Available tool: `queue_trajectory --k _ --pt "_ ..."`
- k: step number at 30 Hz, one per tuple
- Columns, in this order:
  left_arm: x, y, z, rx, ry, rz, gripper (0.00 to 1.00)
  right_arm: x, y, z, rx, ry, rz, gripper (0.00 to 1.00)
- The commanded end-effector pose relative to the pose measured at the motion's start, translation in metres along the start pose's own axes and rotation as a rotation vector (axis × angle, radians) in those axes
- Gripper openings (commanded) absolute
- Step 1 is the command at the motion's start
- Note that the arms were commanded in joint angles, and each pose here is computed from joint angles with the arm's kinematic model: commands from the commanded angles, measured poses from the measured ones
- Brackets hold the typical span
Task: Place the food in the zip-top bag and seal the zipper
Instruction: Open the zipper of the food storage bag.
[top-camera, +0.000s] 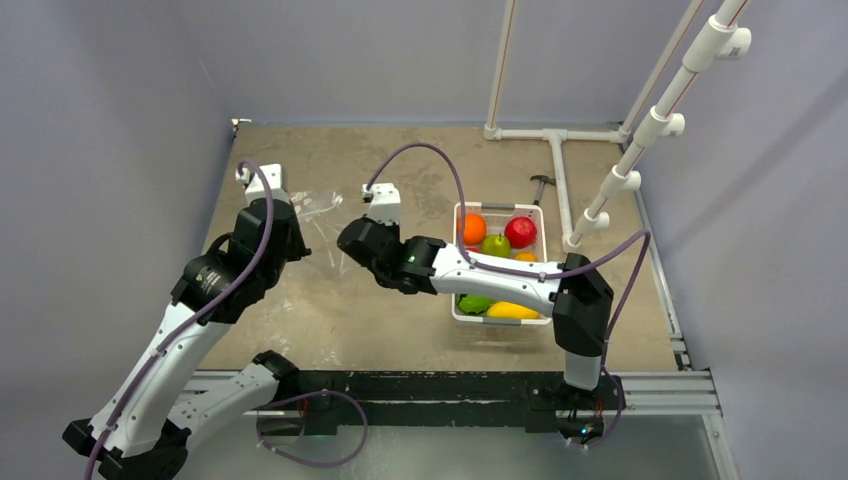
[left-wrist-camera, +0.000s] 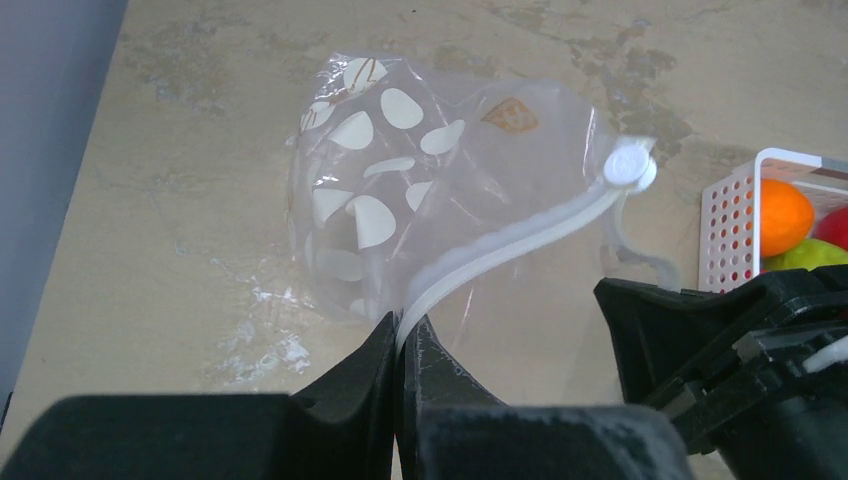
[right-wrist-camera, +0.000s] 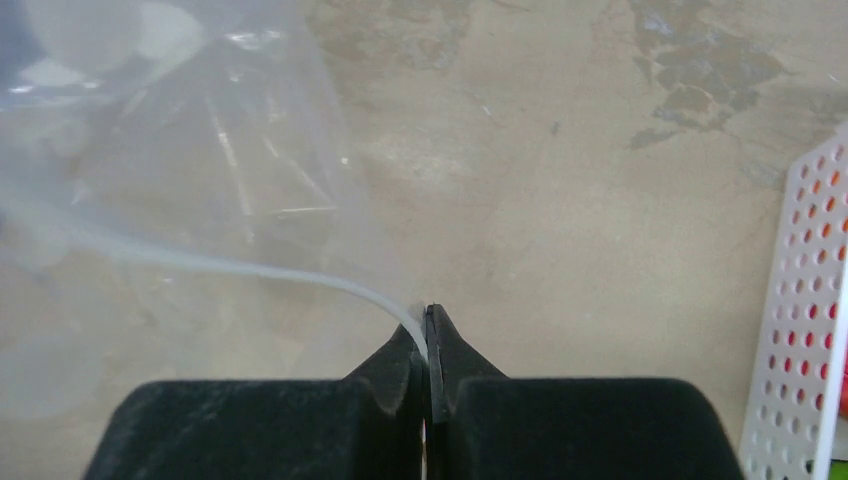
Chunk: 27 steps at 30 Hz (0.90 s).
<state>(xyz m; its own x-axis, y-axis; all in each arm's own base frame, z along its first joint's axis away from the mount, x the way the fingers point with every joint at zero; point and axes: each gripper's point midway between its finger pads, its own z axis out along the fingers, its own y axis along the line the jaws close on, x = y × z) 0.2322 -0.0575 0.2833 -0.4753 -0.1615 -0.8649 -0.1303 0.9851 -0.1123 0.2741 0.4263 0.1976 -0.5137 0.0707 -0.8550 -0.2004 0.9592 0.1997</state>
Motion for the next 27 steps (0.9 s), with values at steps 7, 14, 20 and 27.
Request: queue_trajectory --k 7,14,20,27 --pt "-0.013 0.001 0.003 -0.029 -0.016 0.066 0.0 -0.013 -0.066 0.024 0.015 -0.03 0.113 0.0" --pt "-0.011 -0.007 0.02 -0.05 0.013 0.112 0.0 -0.003 -0.046 0.027 -0.108 -0.009 0.112 0.01" --pt "-0.01 -0.011 0.035 -0.081 0.024 0.138 0.0 -0.005 -0.031 0.027 -0.179 -0.01 0.102 0.15" --pt "-0.008 -0.017 0.053 -0.105 0.02 0.15 0.0 -0.03 -0.035 0.007 -0.185 -0.046 0.119 0.44"
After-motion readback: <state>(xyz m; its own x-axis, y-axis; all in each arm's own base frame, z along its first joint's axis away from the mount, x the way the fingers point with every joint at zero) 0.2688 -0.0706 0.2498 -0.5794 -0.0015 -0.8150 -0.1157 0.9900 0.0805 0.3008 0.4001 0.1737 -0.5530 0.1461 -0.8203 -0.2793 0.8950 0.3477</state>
